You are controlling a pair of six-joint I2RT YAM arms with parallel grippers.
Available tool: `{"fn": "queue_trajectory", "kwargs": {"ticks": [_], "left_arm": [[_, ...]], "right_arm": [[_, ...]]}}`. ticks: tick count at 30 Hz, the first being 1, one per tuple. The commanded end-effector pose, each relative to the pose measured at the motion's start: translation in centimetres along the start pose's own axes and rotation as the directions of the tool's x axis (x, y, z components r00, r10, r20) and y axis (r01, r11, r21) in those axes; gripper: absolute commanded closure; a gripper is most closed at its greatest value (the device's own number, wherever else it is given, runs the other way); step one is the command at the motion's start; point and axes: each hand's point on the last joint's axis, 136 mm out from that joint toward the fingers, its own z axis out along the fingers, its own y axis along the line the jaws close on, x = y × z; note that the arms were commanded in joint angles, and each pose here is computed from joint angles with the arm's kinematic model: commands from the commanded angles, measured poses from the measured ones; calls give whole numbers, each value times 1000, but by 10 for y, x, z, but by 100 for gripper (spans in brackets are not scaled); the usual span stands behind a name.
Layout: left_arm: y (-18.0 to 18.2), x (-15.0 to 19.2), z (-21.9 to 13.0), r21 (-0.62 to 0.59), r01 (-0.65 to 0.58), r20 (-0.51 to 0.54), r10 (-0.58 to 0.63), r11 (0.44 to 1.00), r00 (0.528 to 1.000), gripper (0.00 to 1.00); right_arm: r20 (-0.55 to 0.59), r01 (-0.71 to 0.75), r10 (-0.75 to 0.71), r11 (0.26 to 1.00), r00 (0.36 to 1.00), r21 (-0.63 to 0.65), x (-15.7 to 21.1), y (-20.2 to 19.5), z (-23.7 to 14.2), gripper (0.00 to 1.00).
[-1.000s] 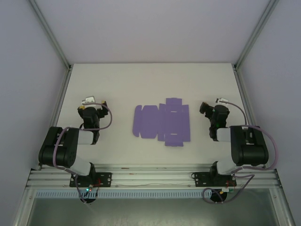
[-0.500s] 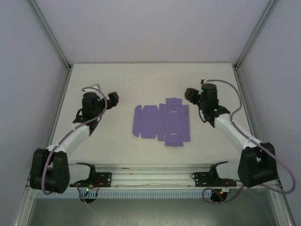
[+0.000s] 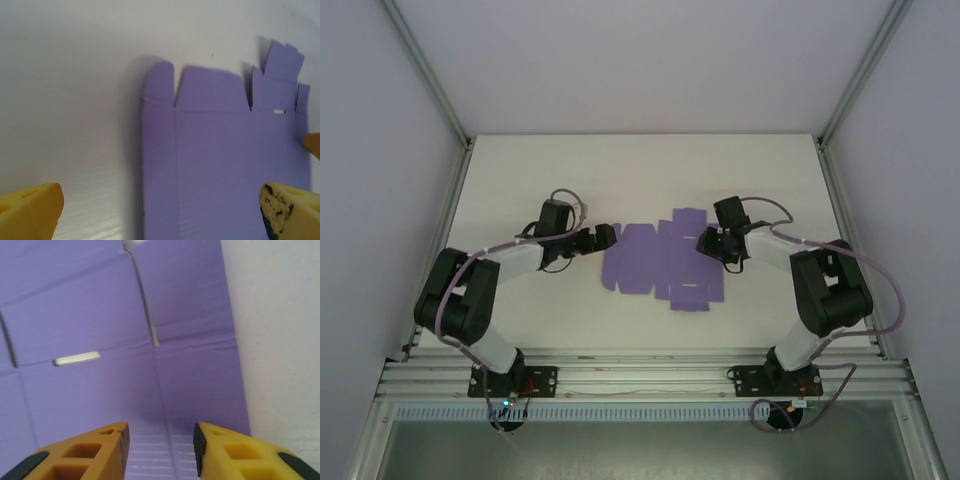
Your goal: Assemble paper box
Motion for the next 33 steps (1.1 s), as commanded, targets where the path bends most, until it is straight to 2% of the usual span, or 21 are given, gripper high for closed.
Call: {"fn": "queue_trajectory", "kwargs": {"ticks": [1,4,8,14,17,20,23,26,29,32,33], "left_arm": [[-29,10,8,124,19,-85,-8,992,996,0],[-35,16,15,170,28,-108,-10,985,994,1],[-31,23,23,160,42,-141,-19,986,990,3],[-46,24,28,259,72,-162,-30,963,986,9],[-51,19,31,276,75,-151,-34,958,988,13],[-61,13,30,316,63,-125,-24,947,992,21],[-65,9,30,312,36,-106,-3,949,994,38],[-62,4,30,275,15,-86,10,961,996,66],[-65,-2,27,264,-10,-70,29,965,997,86],[-78,-12,15,286,-54,-28,65,957,998,100],[-83,-14,10,292,-66,-17,74,954,997,100]], "right_arm": [[-19,-28,29,999,999,22,7,-8,10,61],[-3,-42,42,999,999,-14,8,-6,15,61],[-13,-71,71,997,997,-29,13,-7,22,60],[-28,-81,80,996,996,-46,17,-7,30,61],[-27,-87,85,994,996,-64,17,-4,30,61],[-17,-80,79,994,997,-80,14,-1,30,61],[-6,-79,79,993,997,-93,12,2,29,61],[9,-61,63,991,998,-121,8,8,24,61],[54,-30,38,991,998,-134,-4,13,11,58],[103,-4,24,983,994,-184,-20,21,-14,49],[122,8,18,978,992,-207,-26,23,-23,44]]}}
